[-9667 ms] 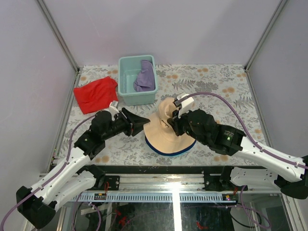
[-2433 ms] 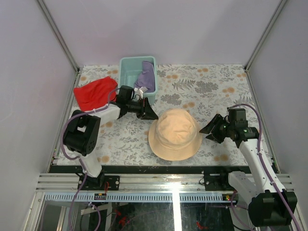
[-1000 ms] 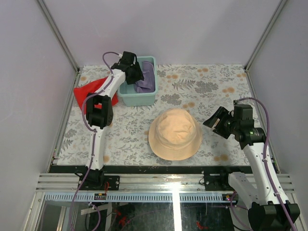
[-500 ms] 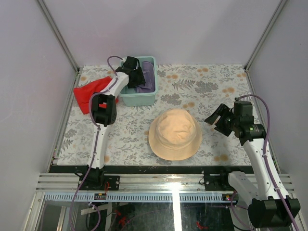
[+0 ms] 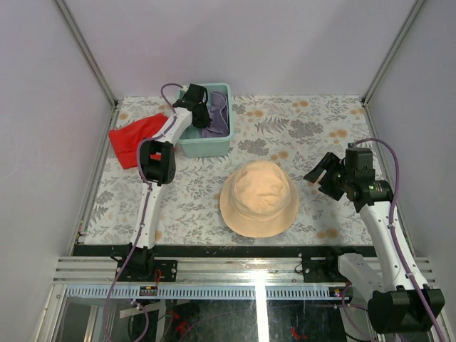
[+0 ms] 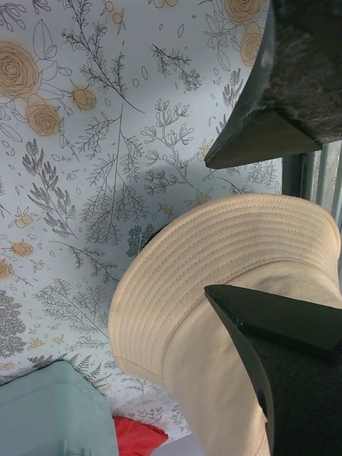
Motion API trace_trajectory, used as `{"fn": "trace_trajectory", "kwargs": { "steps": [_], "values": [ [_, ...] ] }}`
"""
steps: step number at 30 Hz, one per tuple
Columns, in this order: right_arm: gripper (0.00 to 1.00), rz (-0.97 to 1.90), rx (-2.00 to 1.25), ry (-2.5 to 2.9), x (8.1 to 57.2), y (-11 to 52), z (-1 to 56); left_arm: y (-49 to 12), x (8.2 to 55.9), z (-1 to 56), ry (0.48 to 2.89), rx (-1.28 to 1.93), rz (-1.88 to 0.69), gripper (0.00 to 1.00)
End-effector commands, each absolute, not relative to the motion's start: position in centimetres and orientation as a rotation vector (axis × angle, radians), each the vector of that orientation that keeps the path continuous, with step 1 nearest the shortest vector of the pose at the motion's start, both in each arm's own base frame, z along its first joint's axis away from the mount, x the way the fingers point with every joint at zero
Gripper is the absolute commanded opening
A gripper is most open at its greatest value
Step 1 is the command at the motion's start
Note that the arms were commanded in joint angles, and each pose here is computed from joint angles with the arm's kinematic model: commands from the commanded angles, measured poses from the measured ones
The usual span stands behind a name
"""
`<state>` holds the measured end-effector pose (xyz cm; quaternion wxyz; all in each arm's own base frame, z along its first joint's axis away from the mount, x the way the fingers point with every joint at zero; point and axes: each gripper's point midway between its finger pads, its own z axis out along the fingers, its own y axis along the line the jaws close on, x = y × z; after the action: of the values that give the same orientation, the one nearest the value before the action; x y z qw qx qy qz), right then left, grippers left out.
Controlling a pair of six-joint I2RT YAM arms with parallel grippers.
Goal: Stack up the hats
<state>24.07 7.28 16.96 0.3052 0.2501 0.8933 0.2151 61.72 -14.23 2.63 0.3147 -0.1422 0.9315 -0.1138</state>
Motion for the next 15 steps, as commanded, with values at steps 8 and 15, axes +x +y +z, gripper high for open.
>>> {"fn": "trace_trajectory", "kwargs": {
  "steps": [8,15],
  "values": [
    [0.73,0.545,0.624,2.305,24.9,6.8,19.3,-13.7,61.5,7.2,2.402,-0.348,-0.364,0.00],
    [0.72,0.587,0.521,2.281,26.8,7.5,21.0,-13.1,60.6,21.3,2.160,-0.282,-0.462,0.00]
  ]
}}
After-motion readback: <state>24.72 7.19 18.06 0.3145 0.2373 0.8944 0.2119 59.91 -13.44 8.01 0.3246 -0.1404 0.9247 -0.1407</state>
